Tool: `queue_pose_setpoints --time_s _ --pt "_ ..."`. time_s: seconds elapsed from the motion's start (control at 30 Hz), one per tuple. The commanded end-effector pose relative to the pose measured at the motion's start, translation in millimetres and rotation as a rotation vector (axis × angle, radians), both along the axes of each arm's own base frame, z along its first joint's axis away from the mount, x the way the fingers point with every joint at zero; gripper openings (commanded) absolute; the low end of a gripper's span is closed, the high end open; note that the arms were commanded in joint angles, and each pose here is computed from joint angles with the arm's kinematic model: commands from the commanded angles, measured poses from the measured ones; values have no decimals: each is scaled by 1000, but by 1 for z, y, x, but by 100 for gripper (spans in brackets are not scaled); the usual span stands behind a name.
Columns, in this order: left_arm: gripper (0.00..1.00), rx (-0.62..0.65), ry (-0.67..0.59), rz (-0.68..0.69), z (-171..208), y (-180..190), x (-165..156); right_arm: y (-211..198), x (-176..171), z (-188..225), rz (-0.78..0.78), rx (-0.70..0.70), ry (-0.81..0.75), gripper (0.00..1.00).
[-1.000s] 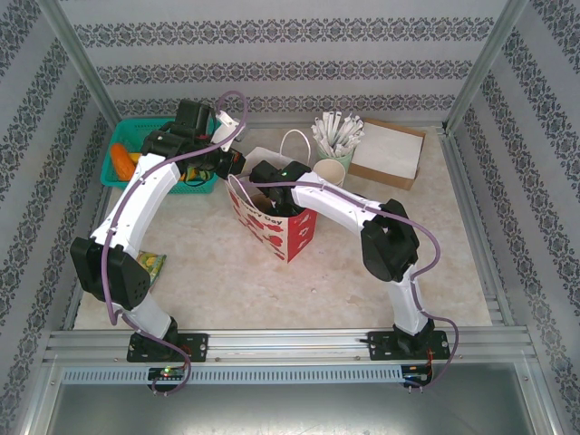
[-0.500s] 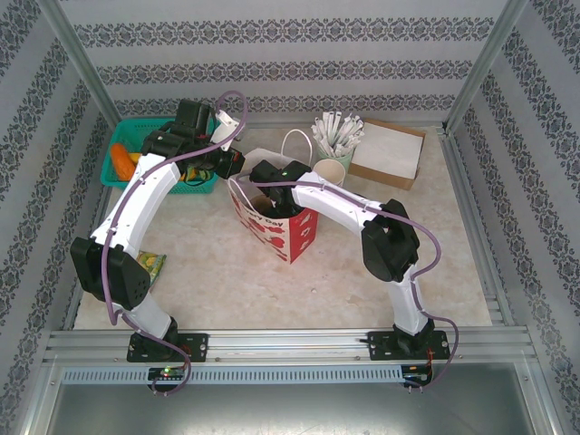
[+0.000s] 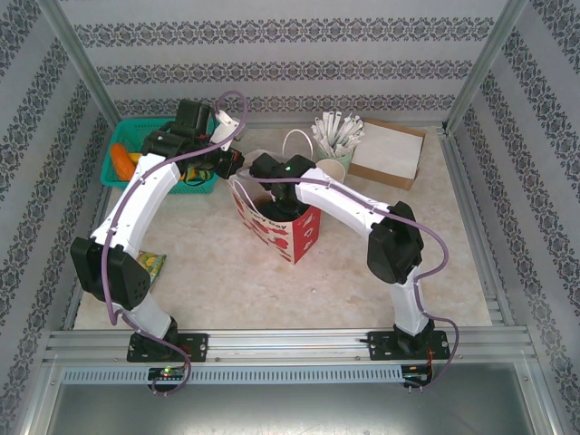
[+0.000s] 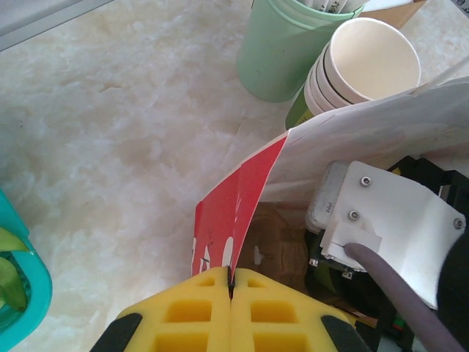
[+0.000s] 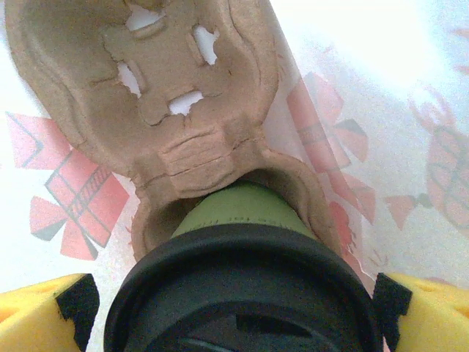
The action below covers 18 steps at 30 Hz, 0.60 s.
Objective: Pack the takeout coffee
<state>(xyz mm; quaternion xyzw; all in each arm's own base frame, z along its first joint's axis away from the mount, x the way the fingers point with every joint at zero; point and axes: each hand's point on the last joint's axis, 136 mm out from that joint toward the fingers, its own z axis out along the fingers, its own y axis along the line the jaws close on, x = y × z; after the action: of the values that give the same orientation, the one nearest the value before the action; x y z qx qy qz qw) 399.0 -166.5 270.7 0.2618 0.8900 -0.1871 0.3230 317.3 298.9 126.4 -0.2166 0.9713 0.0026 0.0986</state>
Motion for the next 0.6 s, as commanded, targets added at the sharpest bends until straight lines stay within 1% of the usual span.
queue_pose_setpoints --time_s 0.0,0.27,0.57 --pt "0 13 3 22 4 2 -2 -5 -6 33 15 -6 -43 98" --pt "0 12 11 14 2 0 -4 -1 -7 53 14 26 -44 98" --pt "0 16 9 20 0 2 -3 1 -8 81 27 79 -86 98"
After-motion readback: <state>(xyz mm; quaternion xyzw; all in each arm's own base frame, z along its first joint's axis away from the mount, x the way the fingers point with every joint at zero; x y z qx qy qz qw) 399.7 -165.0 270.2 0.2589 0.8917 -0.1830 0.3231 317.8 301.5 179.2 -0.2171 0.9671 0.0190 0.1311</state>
